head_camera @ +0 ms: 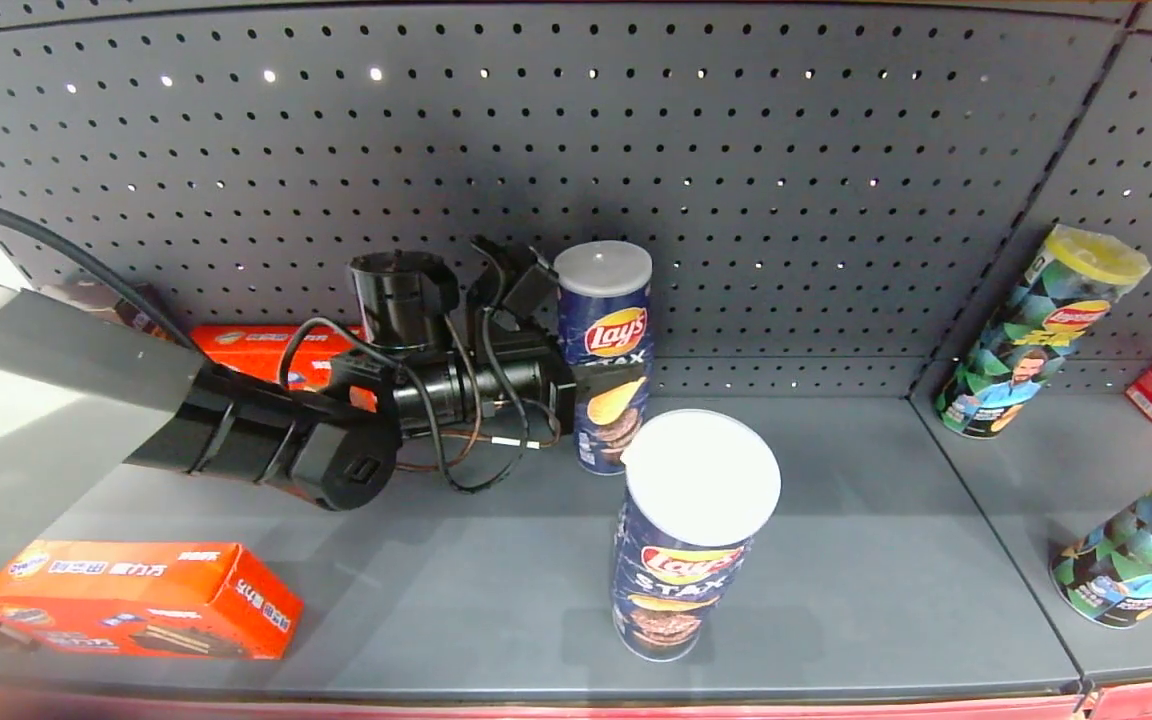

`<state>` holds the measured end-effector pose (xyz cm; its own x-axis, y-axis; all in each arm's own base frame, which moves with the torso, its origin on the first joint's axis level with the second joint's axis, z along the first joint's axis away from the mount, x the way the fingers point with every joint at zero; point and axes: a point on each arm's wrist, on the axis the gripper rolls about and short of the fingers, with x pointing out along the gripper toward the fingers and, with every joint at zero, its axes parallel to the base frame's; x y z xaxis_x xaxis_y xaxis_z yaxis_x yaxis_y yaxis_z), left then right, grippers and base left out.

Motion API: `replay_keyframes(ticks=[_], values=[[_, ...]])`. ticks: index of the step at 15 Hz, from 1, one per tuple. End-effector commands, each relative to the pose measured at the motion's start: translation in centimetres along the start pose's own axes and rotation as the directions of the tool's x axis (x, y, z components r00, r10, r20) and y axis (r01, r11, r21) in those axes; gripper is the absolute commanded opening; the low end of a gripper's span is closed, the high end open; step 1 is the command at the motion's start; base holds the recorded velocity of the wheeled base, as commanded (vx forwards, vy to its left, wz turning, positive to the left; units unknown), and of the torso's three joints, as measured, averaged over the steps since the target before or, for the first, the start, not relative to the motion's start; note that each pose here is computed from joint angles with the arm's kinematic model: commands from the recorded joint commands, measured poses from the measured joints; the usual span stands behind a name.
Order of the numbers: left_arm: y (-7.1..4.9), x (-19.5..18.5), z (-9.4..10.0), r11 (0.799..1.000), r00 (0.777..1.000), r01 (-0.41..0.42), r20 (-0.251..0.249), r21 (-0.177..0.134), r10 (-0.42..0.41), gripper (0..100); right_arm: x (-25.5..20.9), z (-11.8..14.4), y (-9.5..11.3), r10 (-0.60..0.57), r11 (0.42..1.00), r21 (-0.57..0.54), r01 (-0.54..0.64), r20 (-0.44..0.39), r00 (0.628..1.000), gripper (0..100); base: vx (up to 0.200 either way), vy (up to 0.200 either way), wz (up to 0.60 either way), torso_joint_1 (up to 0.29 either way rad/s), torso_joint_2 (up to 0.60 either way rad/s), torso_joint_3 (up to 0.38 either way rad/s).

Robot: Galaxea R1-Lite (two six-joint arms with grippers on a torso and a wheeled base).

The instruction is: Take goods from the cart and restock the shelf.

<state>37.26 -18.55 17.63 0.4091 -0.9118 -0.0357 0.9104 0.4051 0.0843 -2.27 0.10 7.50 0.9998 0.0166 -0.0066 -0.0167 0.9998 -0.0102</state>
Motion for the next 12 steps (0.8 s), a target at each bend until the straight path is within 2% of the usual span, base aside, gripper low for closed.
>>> replay_keyframes(ticks=[1,4,5,7,8,12], values=[[0.2,0.3,-0.1,1.0,1.0,0.002,0.004,0.004,-0.002,0,0.0,0.0,0.0,0.0,1.0,0.0,0.0,-0.003,1.0,100,0.0,0.0,0.0,0.0,0.0,0.0],[0.0,0.4,-0.5,1.0,1.0,0.004,-0.003,-0.001,-0.004,0,0.0,0.0,0.0,0.0,1.0,0.0,0.0,-0.003,1.0,100,0.0,0.0,0.0,0.0,0.0,0.0],[0.0,0.3,-0.4,1.0,1.0,0.002,-0.003,-0.004,-0.002,100,0.0,0.0,0.0,0.0,1.0,0.0,0.0,-0.003,1.0,100,0.0,0.0,0.0,0.0,0.0,0.0],[-0.2,0.2,-0.5,1.0,1.0,0.002,-0.015,-0.015,-0.002,100,0.0,0.0,0.0,0.0,1.0,0.0,0.0,-0.003,1.0,100,0.0,0.0,0.0,0.0,0.0,0.0],[-0.5,-0.3,0.1,1.0,1.0,-0.001,-0.011,-0.011,0.001,100,0.0,0.0,0.0,0.0,1.0,0.0,0.0,-0.003,1.0,100,0.0,0.0,0.0,0.0,0.0,0.0],[-2.3,-2.3,1.2,1.0,0.999,-0.024,-0.022,-0.019,0.023,100,0.0,0.0,0.0,0.0,1.0,0.0,0.0,-0.003,1.0,100,0.0,0.0,0.0,0.0,0.0,0.0]])
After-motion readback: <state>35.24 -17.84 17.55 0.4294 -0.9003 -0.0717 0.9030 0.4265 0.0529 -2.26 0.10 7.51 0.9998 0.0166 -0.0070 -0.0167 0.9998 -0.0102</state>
